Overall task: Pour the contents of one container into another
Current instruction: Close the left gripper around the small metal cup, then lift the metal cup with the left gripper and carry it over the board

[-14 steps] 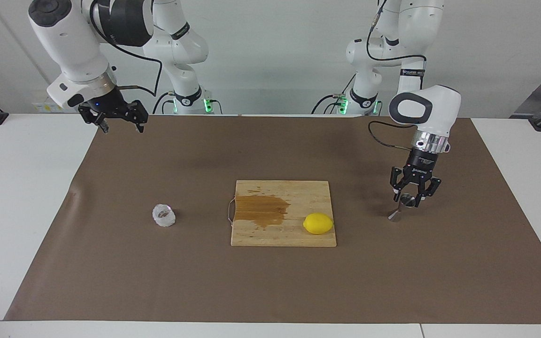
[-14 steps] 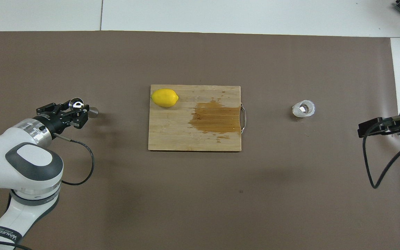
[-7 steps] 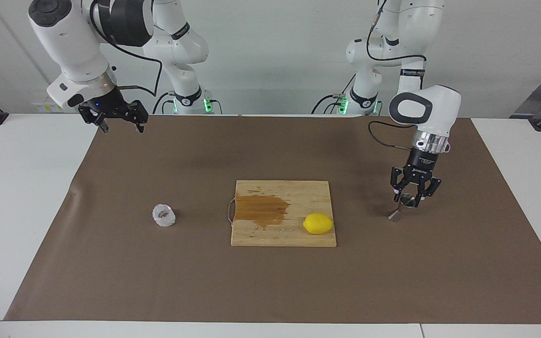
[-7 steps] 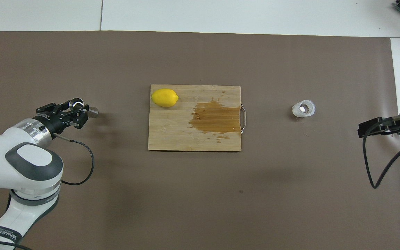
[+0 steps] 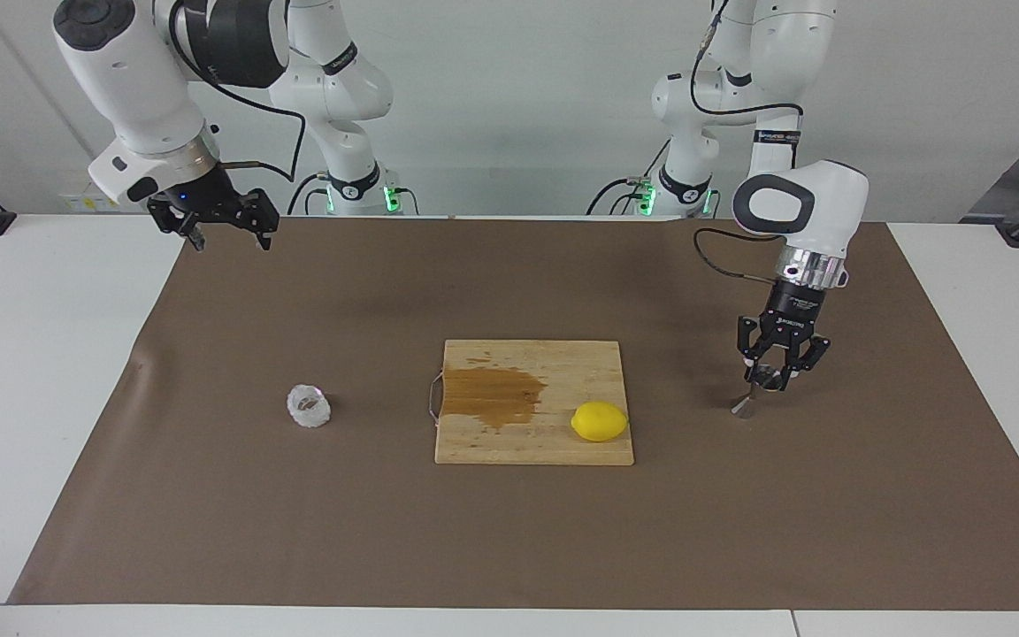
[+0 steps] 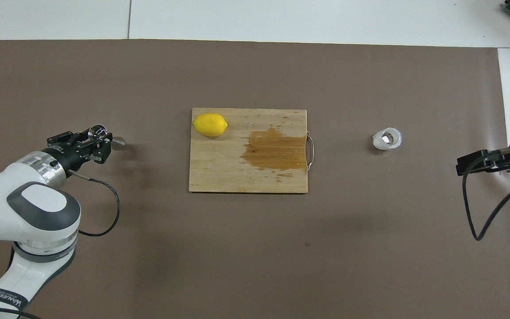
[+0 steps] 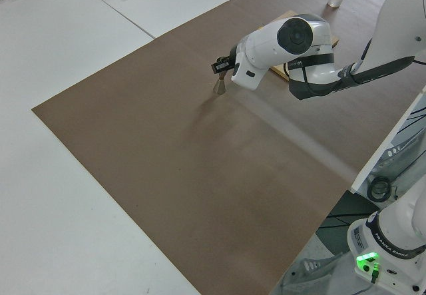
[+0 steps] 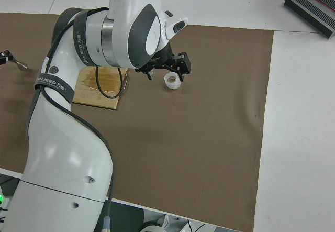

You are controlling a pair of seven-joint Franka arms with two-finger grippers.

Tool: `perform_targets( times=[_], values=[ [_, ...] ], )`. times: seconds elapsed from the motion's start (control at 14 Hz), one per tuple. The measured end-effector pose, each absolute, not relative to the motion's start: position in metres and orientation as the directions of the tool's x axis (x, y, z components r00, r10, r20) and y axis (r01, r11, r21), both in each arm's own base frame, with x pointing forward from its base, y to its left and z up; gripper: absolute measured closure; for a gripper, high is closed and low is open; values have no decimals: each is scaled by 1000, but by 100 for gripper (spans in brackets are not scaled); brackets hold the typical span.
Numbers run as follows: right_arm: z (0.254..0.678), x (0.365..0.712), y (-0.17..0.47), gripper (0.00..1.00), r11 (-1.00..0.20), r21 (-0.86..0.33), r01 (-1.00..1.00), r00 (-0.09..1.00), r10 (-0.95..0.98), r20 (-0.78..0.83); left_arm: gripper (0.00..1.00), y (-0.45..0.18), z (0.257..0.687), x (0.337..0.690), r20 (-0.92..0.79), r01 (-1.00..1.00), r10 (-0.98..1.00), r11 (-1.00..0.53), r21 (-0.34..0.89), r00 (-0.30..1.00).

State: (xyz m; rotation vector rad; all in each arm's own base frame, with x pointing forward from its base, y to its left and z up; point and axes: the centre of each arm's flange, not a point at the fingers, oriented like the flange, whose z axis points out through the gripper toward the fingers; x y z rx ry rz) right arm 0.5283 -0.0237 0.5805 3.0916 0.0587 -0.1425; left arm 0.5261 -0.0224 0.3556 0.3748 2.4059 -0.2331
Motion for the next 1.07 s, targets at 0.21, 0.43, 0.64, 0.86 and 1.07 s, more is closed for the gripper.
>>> perform_targets(
  times=[0.21, 0.43, 0.64, 0.86, 1.07],
  values=[
    [580, 528, -24, 0, -998, 44, 40, 995, 36, -93, 49, -22, 356, 526, -656, 328, 205, 942, -67, -726],
    [580, 528, -24, 0, -998, 44, 40, 995, 36, -93, 49, -22, 357, 527, -660, 339, 220, 939, -56, -718],
    [580, 528, -24, 0, -998, 44, 40, 995, 36, -93, 49, -24, 365, 533, -674, 359, 238, 932, -43, -699],
    [580, 528, -24, 0, -998, 44, 40, 995, 36, -93, 49, -33, 380, 544, -696, 405, 257, 913, -53, -671],
    [580, 528, -24, 0, -998, 44, 40, 995, 36, -93, 49, -48, 393, 553, -712, 458, 267, 885, -86, -650]
  ],
)
